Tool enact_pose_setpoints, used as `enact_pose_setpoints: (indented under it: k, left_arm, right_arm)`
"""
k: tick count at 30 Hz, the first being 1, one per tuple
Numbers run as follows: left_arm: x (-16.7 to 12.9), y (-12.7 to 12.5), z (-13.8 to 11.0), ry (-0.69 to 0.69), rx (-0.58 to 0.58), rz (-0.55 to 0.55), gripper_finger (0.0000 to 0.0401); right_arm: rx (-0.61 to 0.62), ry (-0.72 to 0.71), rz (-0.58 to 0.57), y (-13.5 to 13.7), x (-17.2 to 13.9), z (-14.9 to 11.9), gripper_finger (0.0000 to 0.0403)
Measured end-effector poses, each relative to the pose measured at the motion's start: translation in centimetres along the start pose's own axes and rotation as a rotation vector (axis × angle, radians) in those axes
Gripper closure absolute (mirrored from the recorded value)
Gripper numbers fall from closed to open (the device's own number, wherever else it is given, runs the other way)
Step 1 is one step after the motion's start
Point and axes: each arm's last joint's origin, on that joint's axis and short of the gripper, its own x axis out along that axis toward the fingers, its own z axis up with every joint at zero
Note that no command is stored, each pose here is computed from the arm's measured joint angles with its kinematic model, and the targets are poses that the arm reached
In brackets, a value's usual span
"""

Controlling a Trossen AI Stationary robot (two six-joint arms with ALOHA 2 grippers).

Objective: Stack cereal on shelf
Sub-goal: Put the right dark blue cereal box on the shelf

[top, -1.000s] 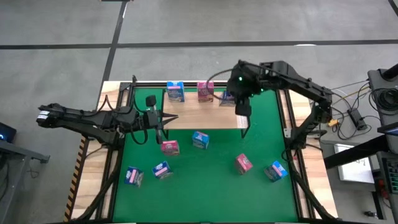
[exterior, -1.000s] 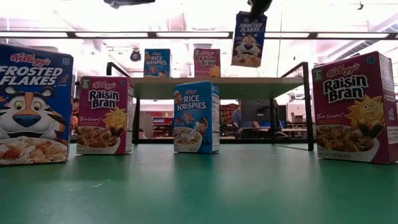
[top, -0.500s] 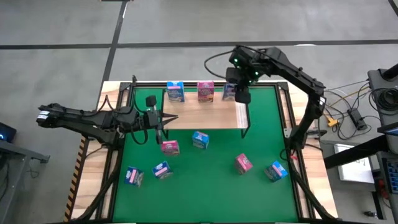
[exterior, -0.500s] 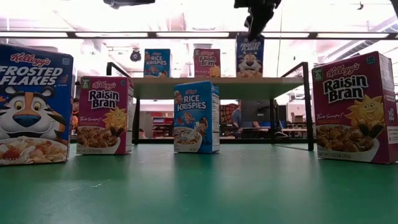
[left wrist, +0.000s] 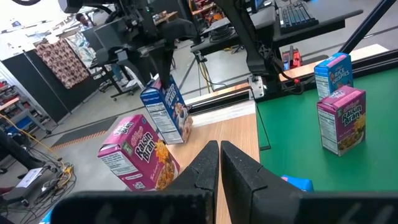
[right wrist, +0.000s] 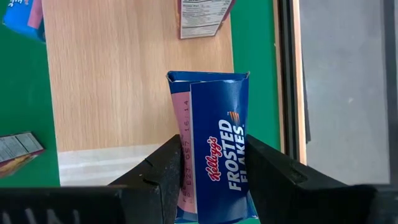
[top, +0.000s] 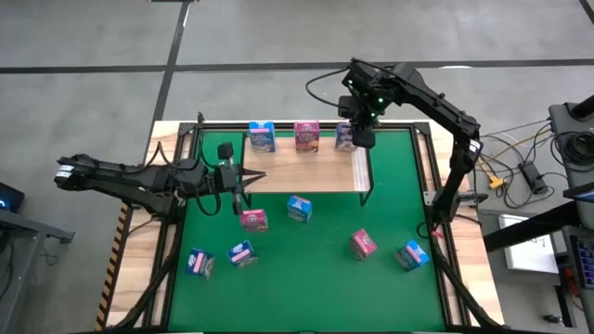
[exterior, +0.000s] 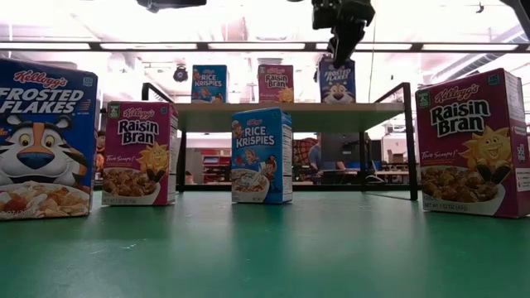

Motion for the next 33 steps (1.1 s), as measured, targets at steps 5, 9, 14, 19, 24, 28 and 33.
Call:
enact_pose_setpoints:
  k: [5, 9, 14, 19, 24, 28, 33]
  left_arm:
    - [0.00, 0.01, 0.00, 0.000, 0.000, 0.000, 0.0401]
    - [0.00, -0.01, -0.03, 0.003, 0.001, -0.001, 0.0401]
    - [0.00, 0.00, -0.03, 0.003, 0.001, -0.001, 0.0401]
    - [0.00, -0.01, -0.03, 0.003, 0.001, -0.001, 0.0401]
    - [0.00, -0.01, -0.04, 0.004, 0.001, -0.001, 0.0401]
    - [0.00, -0.01, -0.04, 0.004, 0.002, -0.001, 0.0401]
    - [0.00, -0.01, -0.04, 0.004, 0.002, -0.001, 0.0401]
  right_arm:
    - [0.023, 0.013, 0.005, -0.22, 0.65, 0.24, 0.0257]
    - [0.034, 0.012, 0.004, -0.28, 0.79, 0.31, 0.0257]
    - [0.049, 0.010, 0.003, -0.29, 0.78, 0.33, 0.0257]
    - [0.014, 0.015, 0.006, -0.24, 0.74, 0.27, 0.0257]
    - [0.024, 0.016, -0.003, -0.27, 0.74, 0.29, 0.0256]
    - [0.034, 0.016, -0.003, -0.27, 0.74, 0.29, 0.0244]
    - [0.054, 0.013, -0.005, -0.29, 0.75, 0.32, 0.0217]
